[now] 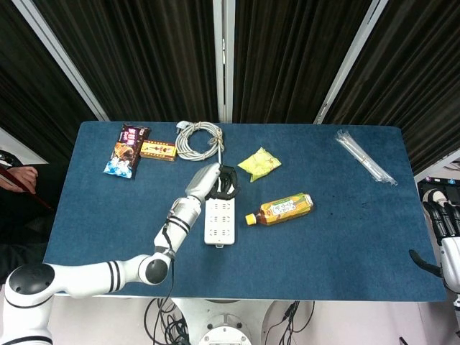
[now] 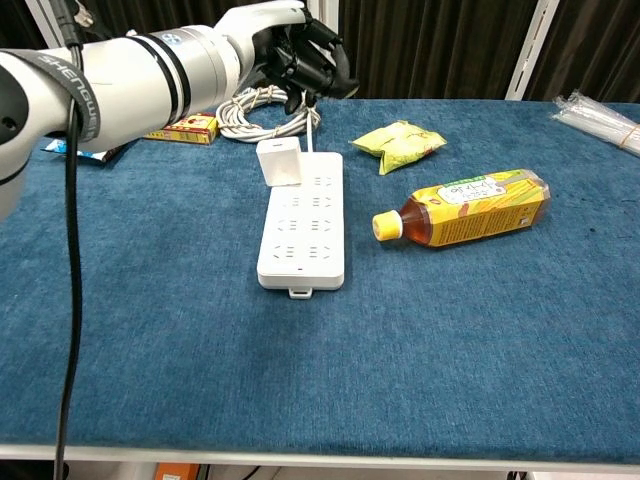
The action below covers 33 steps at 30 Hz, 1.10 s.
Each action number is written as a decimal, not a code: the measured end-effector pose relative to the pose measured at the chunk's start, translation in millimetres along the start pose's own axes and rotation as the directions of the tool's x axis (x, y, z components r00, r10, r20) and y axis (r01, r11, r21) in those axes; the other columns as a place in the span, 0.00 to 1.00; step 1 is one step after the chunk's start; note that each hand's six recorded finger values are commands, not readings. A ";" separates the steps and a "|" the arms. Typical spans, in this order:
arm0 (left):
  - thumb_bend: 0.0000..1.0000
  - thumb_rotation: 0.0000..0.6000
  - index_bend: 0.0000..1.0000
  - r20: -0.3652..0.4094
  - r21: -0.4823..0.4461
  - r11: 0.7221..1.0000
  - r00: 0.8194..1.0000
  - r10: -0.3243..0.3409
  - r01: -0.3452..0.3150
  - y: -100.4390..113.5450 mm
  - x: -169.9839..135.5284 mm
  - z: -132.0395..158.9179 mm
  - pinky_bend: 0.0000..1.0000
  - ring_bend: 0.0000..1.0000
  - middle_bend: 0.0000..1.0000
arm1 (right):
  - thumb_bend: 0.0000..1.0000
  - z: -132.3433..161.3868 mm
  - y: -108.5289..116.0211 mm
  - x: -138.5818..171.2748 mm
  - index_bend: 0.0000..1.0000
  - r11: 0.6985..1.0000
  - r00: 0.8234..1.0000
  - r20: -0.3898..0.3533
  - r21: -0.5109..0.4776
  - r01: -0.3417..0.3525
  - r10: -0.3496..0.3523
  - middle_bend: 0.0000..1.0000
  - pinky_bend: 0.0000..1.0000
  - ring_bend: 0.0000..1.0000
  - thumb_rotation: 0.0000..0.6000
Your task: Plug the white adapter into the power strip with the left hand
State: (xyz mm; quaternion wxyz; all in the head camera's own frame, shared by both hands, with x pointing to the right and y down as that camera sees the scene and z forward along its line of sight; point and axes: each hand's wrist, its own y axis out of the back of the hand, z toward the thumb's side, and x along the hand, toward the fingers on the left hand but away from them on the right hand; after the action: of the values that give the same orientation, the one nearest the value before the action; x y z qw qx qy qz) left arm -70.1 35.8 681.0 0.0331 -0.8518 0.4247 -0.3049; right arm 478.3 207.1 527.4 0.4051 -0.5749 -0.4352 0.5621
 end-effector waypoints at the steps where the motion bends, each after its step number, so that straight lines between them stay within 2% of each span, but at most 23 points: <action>1: 0.58 1.00 0.84 0.001 -0.070 0.998 1.000 -0.008 0.008 -0.4 0.9 -0.4 0.88 0.84 0.91 | 0.08 -0.3 0.3 0.3 0.00 1.000 1.000 0.001 0.000 0.001 -0.001 0.07 0.00 0.00 1.00; 2: 0.59 1.00 0.85 0.000 -0.159 0.987 1.000 -0.016 0.016 -0.7 2.3 -1.5 0.90 0.86 0.93 | 0.08 -0.8 0.6 0.6 0.00 1.000 1.000 0.004 0.000 0.002 -0.002 0.07 0.00 0.00 1.00; 4: 0.61 1.00 0.87 -0.004 -0.280 0.960 1.000 -0.027 0.025 -0.7 4.5 -4.5 0.95 0.88 0.95 | 0.08 -1.8 0.7 1.1 0.00 1.000 1.000 0.008 0.001 0.002 -0.002 0.07 0.00 0.00 1.00; 5: 0.61 1.00 0.87 -0.009 -0.348 0.937 0.999 -0.034 0.028 -0.7 6.0 -7.4 0.96 0.89 0.96 | 0.08 -2.3 0.5 1.2 0.00 1.000 1.000 0.010 0.002 0.001 -0.001 0.07 0.00 0.00 1.00; 8: 0.61 1.00 0.88 -0.025 -0.482 0.875 0.998 -0.057 0.038 -2.6 8.8 -16.0 0.97 0.90 0.97 | 0.08 -2.4 -0.6 0.8 0.00 1.000 1.000 0.012 0.000 -0.002 0.002 0.07 0.00 0.00 1.00; 11: 0.61 1.00 0.89 -0.037 -0.562 0.826 0.996 -0.075 0.041 -4.6 11.1 -24.7 0.97 0.91 0.98 | 0.08 -2.2 -1.0 0.3 0.00 1.000 1.000 0.011 -0.001 -0.001 0.002 0.07 0.00 0.00 1.00; 14: 0.61 1.00 0.90 -0.043 -0.583 0.812 0.996 -0.074 0.035 -4.4 13.7 -32.1 0.97 0.92 0.99 | 0.08 -2.7 -1.4 0.3 0.00 1.000 1.000 0.013 0.000 -0.003 0.003 0.07 0.00 0.00 1.00; 20: 0.61 1.00 0.90 -0.046 -0.656 0.754 0.996 -0.081 0.031 -8.6 15.9 -38.9 0.98 0.93 1.00 | 0.08 -3.7 -1.4 -0.5 0.00 1.000 1.000 0.019 0.001 -0.004 0.004 0.07 0.00 0.00 1.00; 23: 0.61 1.00 0.90 -0.048 -0.677 0.736 0.995 -0.082 0.028 -10.4 16.7 -43.0 0.98 0.93 1.00 | 0.08 -3.7 -1.9 -1.0 0.00 1.000 1.000 0.020 0.002 -0.007 0.007 0.07 0.00 0.00 1.00; 33: 0.61 1.00 0.90 -0.060 -0.694 0.720 0.995 -0.080 0.015 -17.0 19.4 -54.9 0.98 0.93 1.00 | 0.08 -4.3 -2.3 -1.7 0.00 1.000 1.000 0.027 0.005 -0.010 0.010 0.07 0.00 0.00 1.00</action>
State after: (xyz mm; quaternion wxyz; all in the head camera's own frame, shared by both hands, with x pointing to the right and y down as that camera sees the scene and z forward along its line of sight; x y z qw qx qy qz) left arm -79.4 43.3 740.5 -0.3135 -0.7992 0.4869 -0.1613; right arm 482.4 206.3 530.3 0.3979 -0.5685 -0.4364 0.5728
